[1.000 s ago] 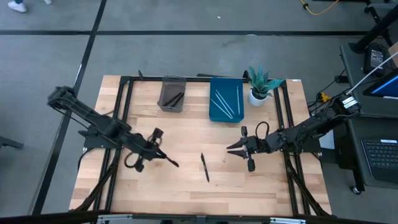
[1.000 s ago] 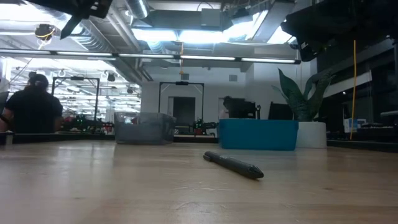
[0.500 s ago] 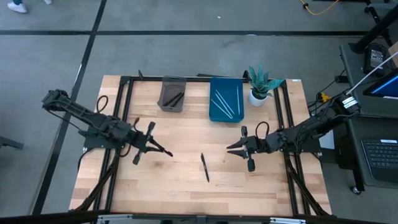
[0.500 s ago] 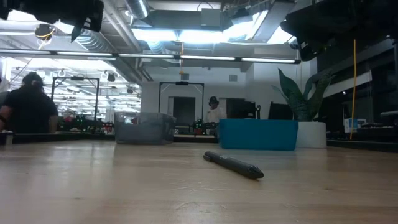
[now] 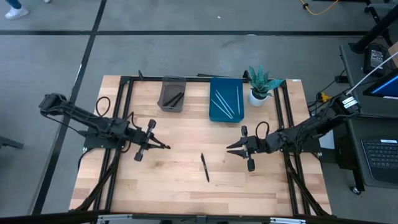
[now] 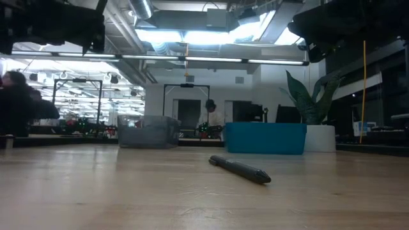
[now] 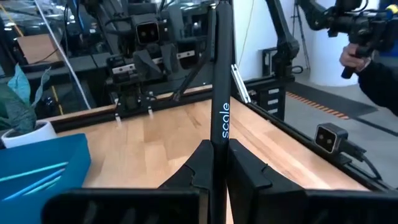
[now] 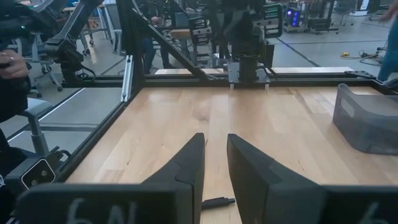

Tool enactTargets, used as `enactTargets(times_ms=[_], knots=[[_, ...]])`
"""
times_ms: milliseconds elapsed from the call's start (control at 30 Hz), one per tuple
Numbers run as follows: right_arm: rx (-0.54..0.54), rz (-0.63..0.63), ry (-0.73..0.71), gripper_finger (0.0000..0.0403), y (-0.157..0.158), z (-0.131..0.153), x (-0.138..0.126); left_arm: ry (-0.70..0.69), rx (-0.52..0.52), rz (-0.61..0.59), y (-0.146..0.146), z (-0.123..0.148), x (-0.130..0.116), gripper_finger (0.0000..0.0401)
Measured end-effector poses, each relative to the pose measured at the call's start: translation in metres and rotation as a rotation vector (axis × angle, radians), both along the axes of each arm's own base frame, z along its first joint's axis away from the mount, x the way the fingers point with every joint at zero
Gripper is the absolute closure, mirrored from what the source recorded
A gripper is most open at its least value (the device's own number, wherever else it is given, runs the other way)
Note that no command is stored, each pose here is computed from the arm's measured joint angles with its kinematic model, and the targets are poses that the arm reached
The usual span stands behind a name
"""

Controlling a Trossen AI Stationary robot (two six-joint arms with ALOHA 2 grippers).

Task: Sort pens & pencils
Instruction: Put the black pen into the black bin

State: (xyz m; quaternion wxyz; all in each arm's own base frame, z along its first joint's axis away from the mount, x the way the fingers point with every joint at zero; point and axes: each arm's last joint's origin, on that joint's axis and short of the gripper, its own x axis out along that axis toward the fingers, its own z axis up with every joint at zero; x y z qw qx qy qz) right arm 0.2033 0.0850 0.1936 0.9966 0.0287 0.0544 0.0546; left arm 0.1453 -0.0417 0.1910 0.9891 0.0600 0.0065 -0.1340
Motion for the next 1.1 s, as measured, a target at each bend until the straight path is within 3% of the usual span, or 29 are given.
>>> enactTargets(times_ms=[300,867,1100], knots=[[-0.008,-0.050,-0.002,0.0331,-0.002,0.000,0.000,-0.002,-0.002,0.082,0.012,0.000,0.003,0.0384],[-0.044,-0.080,-0.004,0.0331,-0.008,0.000,0.003,-0.097,-0.020,0.493,0.052,0.009,0.007,0.0384],[-0.063,-0.101,-0.005,0.0331,-0.013,0.000,0.004,-0.048,-0.020,0.710,0.070,0.000,0.012,0.0384]])
